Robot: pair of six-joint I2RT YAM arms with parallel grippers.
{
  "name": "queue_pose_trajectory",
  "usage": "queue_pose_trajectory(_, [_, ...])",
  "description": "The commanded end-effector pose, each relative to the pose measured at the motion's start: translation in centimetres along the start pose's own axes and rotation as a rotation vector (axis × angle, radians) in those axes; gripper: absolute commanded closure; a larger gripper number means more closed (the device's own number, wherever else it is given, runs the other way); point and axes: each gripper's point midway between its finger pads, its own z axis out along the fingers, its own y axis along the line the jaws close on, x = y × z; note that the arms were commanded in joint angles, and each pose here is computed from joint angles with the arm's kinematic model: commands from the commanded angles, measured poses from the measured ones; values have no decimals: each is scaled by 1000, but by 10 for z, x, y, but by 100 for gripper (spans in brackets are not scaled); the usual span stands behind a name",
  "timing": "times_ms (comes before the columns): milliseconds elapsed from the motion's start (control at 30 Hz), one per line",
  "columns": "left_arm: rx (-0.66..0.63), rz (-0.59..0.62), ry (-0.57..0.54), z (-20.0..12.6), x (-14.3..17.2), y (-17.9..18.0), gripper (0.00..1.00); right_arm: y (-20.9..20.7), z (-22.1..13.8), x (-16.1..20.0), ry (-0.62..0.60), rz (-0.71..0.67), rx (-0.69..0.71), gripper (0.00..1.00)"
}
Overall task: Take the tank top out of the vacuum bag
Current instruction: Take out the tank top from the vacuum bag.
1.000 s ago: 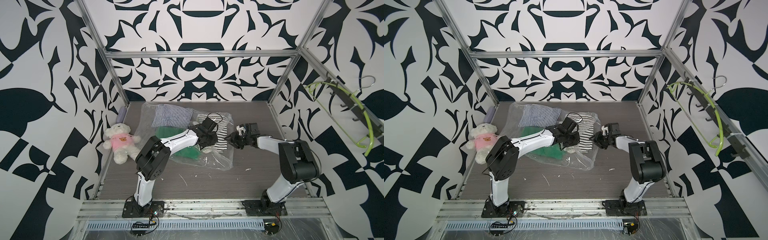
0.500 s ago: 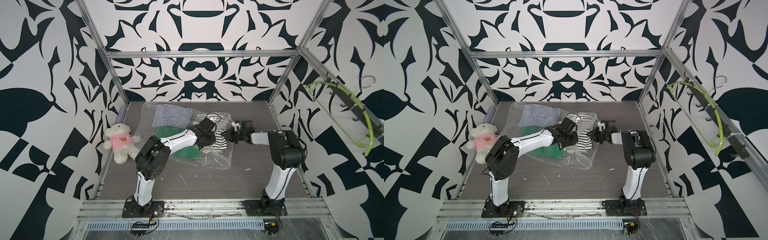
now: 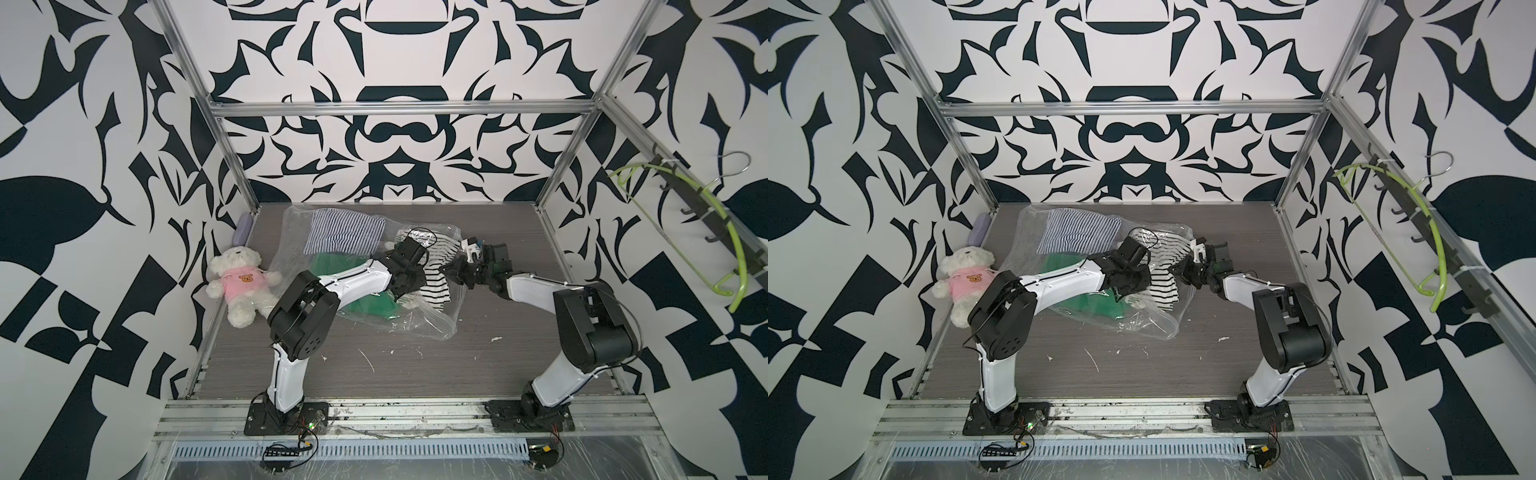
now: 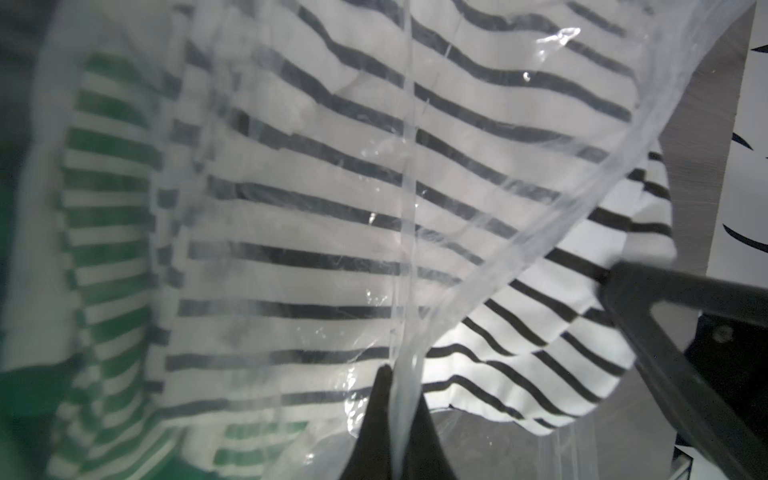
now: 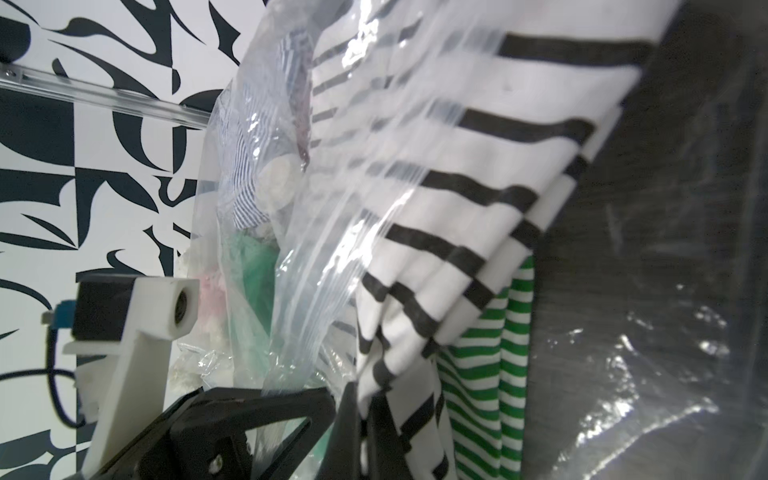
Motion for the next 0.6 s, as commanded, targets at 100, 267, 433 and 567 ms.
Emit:
queue_pose_trajectory(100, [-25, -10, -43, -15, -14, 9, 100, -8, -17, 13, -29, -2, 140, 87])
queue_pose_trajectory(267, [-16, -11, -34, -14, -13, 7, 100, -22, -28, -3, -78, 35, 193, 34])
queue_pose_trajectory(433, [-17, -8, -32, -14, -13, 8, 100, -46, -35, -39, -146, 107, 196, 29])
queue_pose_trajectory(567, [-21, -4, -30, -12, -13, 8, 100, -56, -25, -64, -154, 138, 157, 30])
